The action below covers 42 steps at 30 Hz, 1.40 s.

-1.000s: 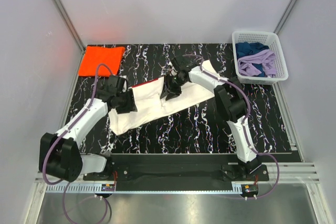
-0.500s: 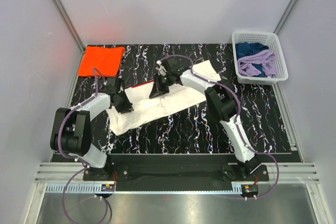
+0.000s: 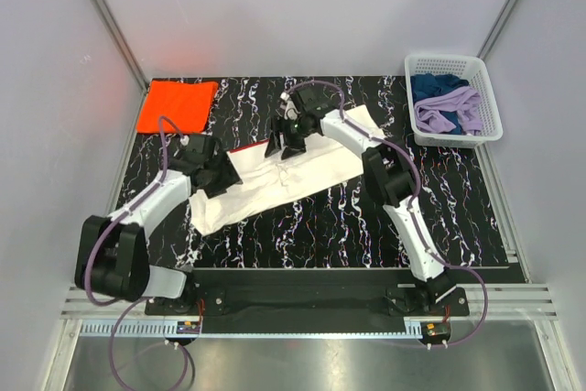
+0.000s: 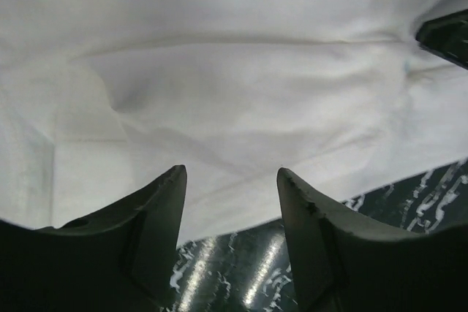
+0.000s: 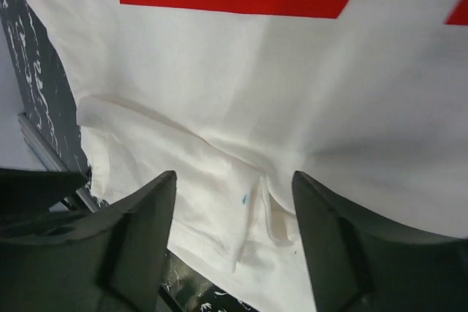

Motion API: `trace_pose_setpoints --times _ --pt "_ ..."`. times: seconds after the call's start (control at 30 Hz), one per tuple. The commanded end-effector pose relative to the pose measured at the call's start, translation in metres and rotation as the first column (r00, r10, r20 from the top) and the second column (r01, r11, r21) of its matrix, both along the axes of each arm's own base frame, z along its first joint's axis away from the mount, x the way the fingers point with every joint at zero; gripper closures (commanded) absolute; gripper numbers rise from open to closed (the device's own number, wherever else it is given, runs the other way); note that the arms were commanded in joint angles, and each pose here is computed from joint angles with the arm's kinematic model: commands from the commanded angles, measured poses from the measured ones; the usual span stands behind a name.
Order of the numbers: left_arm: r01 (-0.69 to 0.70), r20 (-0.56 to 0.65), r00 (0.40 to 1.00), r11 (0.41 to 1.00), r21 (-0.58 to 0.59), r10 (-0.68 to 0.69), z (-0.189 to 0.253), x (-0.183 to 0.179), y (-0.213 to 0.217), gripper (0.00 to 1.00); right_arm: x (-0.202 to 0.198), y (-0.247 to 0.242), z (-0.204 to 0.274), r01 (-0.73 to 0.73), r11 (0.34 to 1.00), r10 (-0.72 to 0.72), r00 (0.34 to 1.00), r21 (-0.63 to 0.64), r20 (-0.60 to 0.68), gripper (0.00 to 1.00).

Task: Fold and stack the t-shirts
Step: Fold the tshirt

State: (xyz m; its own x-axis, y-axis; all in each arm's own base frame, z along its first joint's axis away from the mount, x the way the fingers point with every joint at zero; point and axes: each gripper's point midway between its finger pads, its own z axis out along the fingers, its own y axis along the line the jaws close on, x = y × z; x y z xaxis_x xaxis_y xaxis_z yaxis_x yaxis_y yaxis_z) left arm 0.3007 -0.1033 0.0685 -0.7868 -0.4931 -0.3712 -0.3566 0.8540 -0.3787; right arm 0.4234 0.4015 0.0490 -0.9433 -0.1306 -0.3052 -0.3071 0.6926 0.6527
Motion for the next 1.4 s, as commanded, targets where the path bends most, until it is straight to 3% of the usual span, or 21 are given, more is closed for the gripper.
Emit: trace_pose_setpoints --times 0.0,0.1,0.23,0.3,0.33,0.4,0.43,0.5,0.53,0.63,0.73,0.77,0.9,1.17,1.37 --pt "-0.094 0.119 0.988 0.995 -0.018 0.096 0.044 0.011 -0.008 0.4 0.021 -0.034 0.074 0.042 0.996 -0.023 0.975 -0.08 0.222 0.23" --pt "-0.168 0.113 0.979 0.986 -0.003 0.167 0.047 0.012 -0.02 0.31 0.036 -0.067 0.075 0.081 0.971 -0.003 0.944 -0.225 0.33 0.12" --pt "-0.234 0.055 0.971 0.971 0.045 0.231 0.048 0.013 -0.05 0.13 0.053 -0.112 0.058 0.019 0.869 0.239 0.86 -0.495 0.451 0.07" --pt "-0.292 0.005 0.956 0.956 0.012 0.292 0.048 0.016 -0.062 0.05 0.06 -0.122 0.065 0.001 0.857 0.303 0.809 -0.516 0.504 0.06" --pt "-0.31 -0.006 0.951 0.951 -0.003 0.31 0.051 0.025 -0.07 0.01 0.05 -0.124 0.048 -0.098 0.837 0.402 0.778 -0.538 0.483 0.05" --pt "-0.362 -0.058 0.931 0.932 -0.024 0.361 0.055 0.029 -0.078 0.01 0.057 -0.126 0.063 -0.109 0.841 0.442 0.702 -0.53 0.558 0.04" --pt "-0.384 -0.045 0.923 0.922 -0.044 0.382 0.072 0.04 -0.083 0.01 0.05 -0.126 0.055 -0.183 0.819 0.515 0.651 -0.544 0.557 0.02" --pt "-0.468 -0.116 0.877 0.883 0.016 0.467 0.064 0.037 -0.076 0.01 0.044 -0.121 0.066 -0.272 0.81 0.572 0.559 -0.52 0.6 0.02" --pt "-0.493 -0.144 0.86 0.87 0.016 0.49 0.065 0.038 -0.076 0.01 0.04 -0.127 0.062 -0.336 0.765 0.64 0.487 -0.549 0.594 0.02" --pt "-0.61 -0.274 0.752 0.79 0.053 0.599 0.062 0.032 -0.072 0.01 0.026 -0.13 0.053 -0.448 0.683 0.729 0.379 -0.577 0.57 0.0" --pt "-0.676 -0.323 0.676 0.732 0.086 0.663 0.058 0.031 -0.063 0.01 0.035 -0.129 0.058 -0.469 0.692 0.718 0.366 -0.549 0.592 0.01" --pt "-0.707 -0.338 0.643 0.703 0.083 0.687 0.056 0.03 -0.061 0.01 0.028 -0.131 0.048 -0.511 0.678 0.73 0.382 -0.529 0.566 0.01" --pt "-0.78 -0.446 0.533 0.622 0.069 0.719 0.039 0.026 -0.057 0.01 0.022 -0.129 0.039 -0.569 0.644 0.751 0.344 -0.511 0.564 0.01" --pt "-0.774 -0.5 0.45 0.603 0.195 0.74 0.014 0.041 -0.048 0.01 0.024 -0.129 0.008 -0.615 0.606 0.779 0.332 -0.505 0.532 0.01" --pt "-0.835 -0.453 0.394 0.518 0.188 0.8 -0.003 0.05 -0.036 0.01 0.035 -0.139 -0.011 -0.588 0.602 0.79 0.342 -0.539 0.51 0.02"
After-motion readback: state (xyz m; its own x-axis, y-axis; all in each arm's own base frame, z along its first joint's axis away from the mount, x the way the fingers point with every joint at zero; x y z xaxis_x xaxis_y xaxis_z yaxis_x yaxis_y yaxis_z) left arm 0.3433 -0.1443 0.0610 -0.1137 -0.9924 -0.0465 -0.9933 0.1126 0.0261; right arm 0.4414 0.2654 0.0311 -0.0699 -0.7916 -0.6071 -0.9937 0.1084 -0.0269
